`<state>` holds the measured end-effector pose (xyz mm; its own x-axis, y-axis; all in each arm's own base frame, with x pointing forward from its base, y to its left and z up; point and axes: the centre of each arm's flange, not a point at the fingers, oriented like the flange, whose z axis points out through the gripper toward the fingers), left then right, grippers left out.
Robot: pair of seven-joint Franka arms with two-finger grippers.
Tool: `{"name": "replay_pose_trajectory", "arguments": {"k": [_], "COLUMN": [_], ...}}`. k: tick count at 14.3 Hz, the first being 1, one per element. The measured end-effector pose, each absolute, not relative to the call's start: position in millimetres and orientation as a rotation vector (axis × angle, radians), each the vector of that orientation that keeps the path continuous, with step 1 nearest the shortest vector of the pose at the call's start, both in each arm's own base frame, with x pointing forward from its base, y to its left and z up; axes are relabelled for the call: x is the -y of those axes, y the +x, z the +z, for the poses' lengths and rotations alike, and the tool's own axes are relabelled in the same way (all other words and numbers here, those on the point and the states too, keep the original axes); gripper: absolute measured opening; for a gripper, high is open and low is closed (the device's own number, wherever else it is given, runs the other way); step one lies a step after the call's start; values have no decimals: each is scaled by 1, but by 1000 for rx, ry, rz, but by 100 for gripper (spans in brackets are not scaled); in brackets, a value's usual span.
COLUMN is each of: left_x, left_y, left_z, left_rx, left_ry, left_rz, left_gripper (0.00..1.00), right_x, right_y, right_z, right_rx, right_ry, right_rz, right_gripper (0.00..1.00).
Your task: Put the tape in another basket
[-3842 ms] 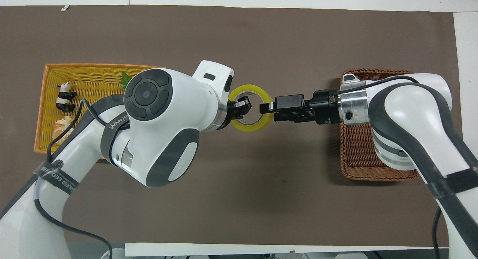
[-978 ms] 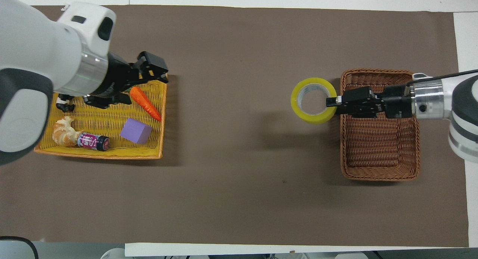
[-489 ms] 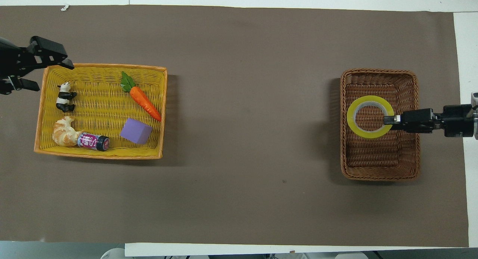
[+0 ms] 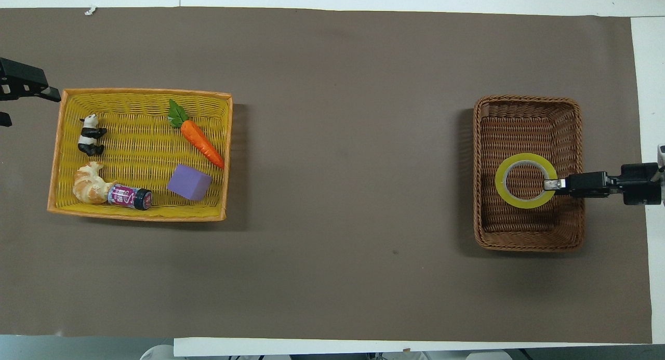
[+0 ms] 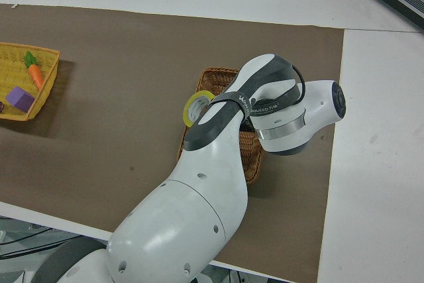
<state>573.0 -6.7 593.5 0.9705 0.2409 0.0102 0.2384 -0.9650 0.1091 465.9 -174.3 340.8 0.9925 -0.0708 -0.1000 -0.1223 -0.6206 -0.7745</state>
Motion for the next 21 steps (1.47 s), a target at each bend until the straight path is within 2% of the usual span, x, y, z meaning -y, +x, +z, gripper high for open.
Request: {"name": "replay_pose_trajectory", "arguments": {"k": [7, 9, 11, 12, 17, 21], "left_x": [1, 1, 1, 1, 23, 38], "left_y": [573, 573, 573, 573, 572, 571], "left_z": [591, 591, 591, 591, 591, 590], "left_rx": [-288, -288, -284, -282, -211, -169], "left_ry": [3052, 3052, 3053, 3054, 3059, 3068], "left_rz": [38, 38, 39, 39, 34, 31], "left_gripper": [100, 100, 100, 100, 100, 100], "right_x": [180, 182, 185, 188, 189, 147], "right_y": [465, 466, 469, 472, 494, 512], "right_z": [329, 331, 336, 341, 395, 459], "right_rx": [-89, -80, -57, -39, 112, 167], "right_ry": [-2295, -2306, -2335, -2356, -2497, -2665], "right_rz": [105, 105, 108, 106, 67, 92], "right_gripper": [56, 72, 94, 100, 100, 100]}}
